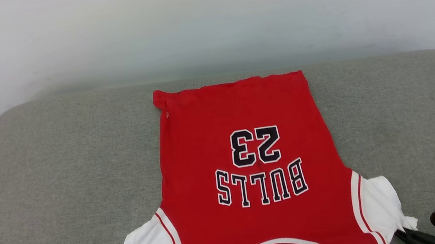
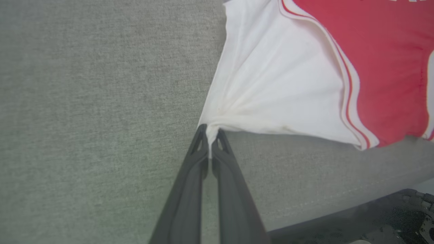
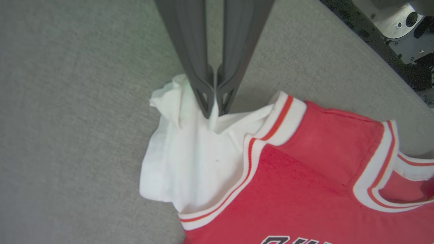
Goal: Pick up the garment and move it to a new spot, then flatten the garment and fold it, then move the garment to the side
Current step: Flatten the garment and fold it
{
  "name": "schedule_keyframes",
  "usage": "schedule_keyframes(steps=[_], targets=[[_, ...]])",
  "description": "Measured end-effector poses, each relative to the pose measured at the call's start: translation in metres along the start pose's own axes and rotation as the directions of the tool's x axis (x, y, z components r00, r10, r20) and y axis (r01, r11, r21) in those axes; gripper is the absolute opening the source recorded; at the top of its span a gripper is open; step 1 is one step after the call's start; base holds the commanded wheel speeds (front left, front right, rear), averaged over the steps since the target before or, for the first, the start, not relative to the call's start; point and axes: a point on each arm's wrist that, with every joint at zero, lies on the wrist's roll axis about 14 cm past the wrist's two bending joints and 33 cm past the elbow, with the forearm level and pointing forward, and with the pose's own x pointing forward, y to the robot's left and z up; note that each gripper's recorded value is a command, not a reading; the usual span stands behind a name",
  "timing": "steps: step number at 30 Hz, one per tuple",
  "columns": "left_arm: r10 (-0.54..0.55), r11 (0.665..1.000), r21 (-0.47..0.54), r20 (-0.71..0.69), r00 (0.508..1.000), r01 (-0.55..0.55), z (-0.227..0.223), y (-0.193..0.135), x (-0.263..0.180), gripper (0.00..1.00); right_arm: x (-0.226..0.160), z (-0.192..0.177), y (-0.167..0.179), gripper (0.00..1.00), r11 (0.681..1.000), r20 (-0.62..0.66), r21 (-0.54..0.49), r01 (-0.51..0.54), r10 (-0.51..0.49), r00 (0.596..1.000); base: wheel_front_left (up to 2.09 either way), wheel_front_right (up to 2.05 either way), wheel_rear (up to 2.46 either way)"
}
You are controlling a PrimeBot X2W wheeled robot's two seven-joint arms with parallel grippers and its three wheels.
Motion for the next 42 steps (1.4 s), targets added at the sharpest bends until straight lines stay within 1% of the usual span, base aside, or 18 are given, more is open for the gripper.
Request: schedule_keyframes(steps=[2, 6, 11, 12, 13, 14, 17, 20, 22, 24, 26, 29, 31, 34, 36, 39, 42], targets=[[0.007, 1.000, -0.013, 0.001, 1.000, -0.007, -0.003, -0.002, -0.005, 0.00, -0.007, -0.008, 0.003, 0.00, 1.000, -0.024, 0.029, 0.002, -0.001, 1.000, 0.00, 0.00, 0.00], [0.031, 0.999, -0.019, 0.005, 0.999, -0.031, -0.003, 0.003, -0.012, 0.00, -0.017, -0.029, 0.021, 0.00, 0.996, -0.094, 0.080, -0.025, 0.033, 0.995, 0.00, 0.00, 0.00], [0.028, 1.000, -0.013, -0.013, 1.000, -0.029, -0.006, 0.001, -0.011, 0.00, -0.023, -0.031, 0.019, 0.00, 0.996, -0.118, 0.091, -0.003, 0.014, 0.993, 0.00, 0.00, 0.00], [0.026, 1.000, -0.013, -0.014, 1.000, -0.027, -0.006, 0.000, -0.010, 0.00, -0.024, -0.030, 0.019, 0.32, 0.996, -0.117, 0.089, 0.000, 0.010, 0.993, 0.00, 0.00, 0.00], [0.024, 1.000, -0.011, -0.014, 1.000, -0.025, -0.006, 0.000, -0.009, 0.00, -0.024, -0.030, 0.019, 0.97, 0.996, -0.119, 0.091, 0.002, 0.009, 0.993, 0.00, 0.00, 0.00], [0.022, 1.000, -0.008, -0.016, 1.000, -0.022, -0.006, 0.000, -0.009, 0.00, -0.022, -0.027, 0.018, 1.00, 0.996, -0.109, 0.091, 0.007, 0.003, 0.994, 0.00, 0.00, 0.00], [0.020, 1.000, -0.012, 0.000, 1.000, -0.020, -0.001, -0.002, -0.005, 0.00, -0.018, -0.007, 0.007, 1.00, 0.998, -0.063, 0.056, 0.032, -0.028, 0.998, 0.00, 0.00, 0.00], [0.018, 1.000, -0.015, 0.026, 0.999, -0.017, 0.007, -0.004, 0.000, 0.00, -0.013, 0.026, -0.005, 1.00, 0.999, 0.010, 0.013, 0.052, -0.052, 0.999, 0.00, 0.00, 0.00], [0.016, 1.000, -0.009, 0.037, 0.999, -0.016, 0.011, -0.005, 0.004, 0.00, -0.009, 0.064, -0.020, 1.00, 0.996, 0.086, -0.025, 0.082, -0.079, 0.993, 0.00, 0.00, 0.00], [0.014, 1.000, -0.003, 0.059, 0.998, -0.014, 0.019, -0.005, 0.007, 0.00, -0.009, 0.112, -0.037, 1.00, 0.990, 0.189, -0.062, 0.126, -0.112, 0.976, 0.00, 0.00, 0.00], [0.020, 1.000, -0.002, 0.076, 0.997, -0.020, 0.026, -0.004, 0.010, 0.00, -0.009, 0.151, -0.049, 1.00, 0.981, 0.251, -0.110, 0.161, -0.129, 0.959, 0.00, 0.00, 0.00], [0.017, 1.000, -0.018, 0.101, 0.995, -0.016, 0.037, -0.006, 0.017, 0.00, -0.003, 0.199, -0.065, 1.00, 0.966, 0.306, -0.157, 0.204, -0.149, 0.940, 0.00, 0.00, 0.00], [0.018, 1.000, -0.017, 0.109, 0.994, -0.016, 0.041, -0.006, 0.022, 0.00, 0.008, 0.226, -0.073, 1.00, 0.959, 0.315, -0.178, 0.219, -0.156, 0.936, 0.00, 0.00, 0.00], [0.013, 1.000, -0.012, 0.119, 0.993, -0.011, 0.047, -0.008, 0.030, 0.00, 0.034, 0.250, -0.082, 1.00, 0.961, 0.279, -0.184, 0.207, -0.151, 0.948, 0.00, 0.00, 0.00], [0.014, 1.000, -0.017, 0.120, 0.993, -0.012, 0.048, -0.009, 0.035, 0.00, 0.057, 0.255, -0.086, 1.00, 0.964, 0.210, -0.189, 0.187, -0.146, 0.967, 0.00, 0.00, 0.00], [0.030, 0.999, -0.026, 0.112, 0.993, -0.027, 0.046, -0.008, 0.040, 0.00, 0.094, 0.254, -0.087, 1.00, 0.971, 0.085, -0.194, 0.143, -0.129, 0.988, 0.00, 0.00, 0.00], [0.056, 0.998, -0.041, 0.114, 0.992, -0.052, 0.047, -0.003, 0.044, 0.00, 0.128, 0.240, -0.094, 1.00, 0.976, -0.087, -0.183, 0.114, -0.131, 0.988, 0.00, 0.00, 0.00]])
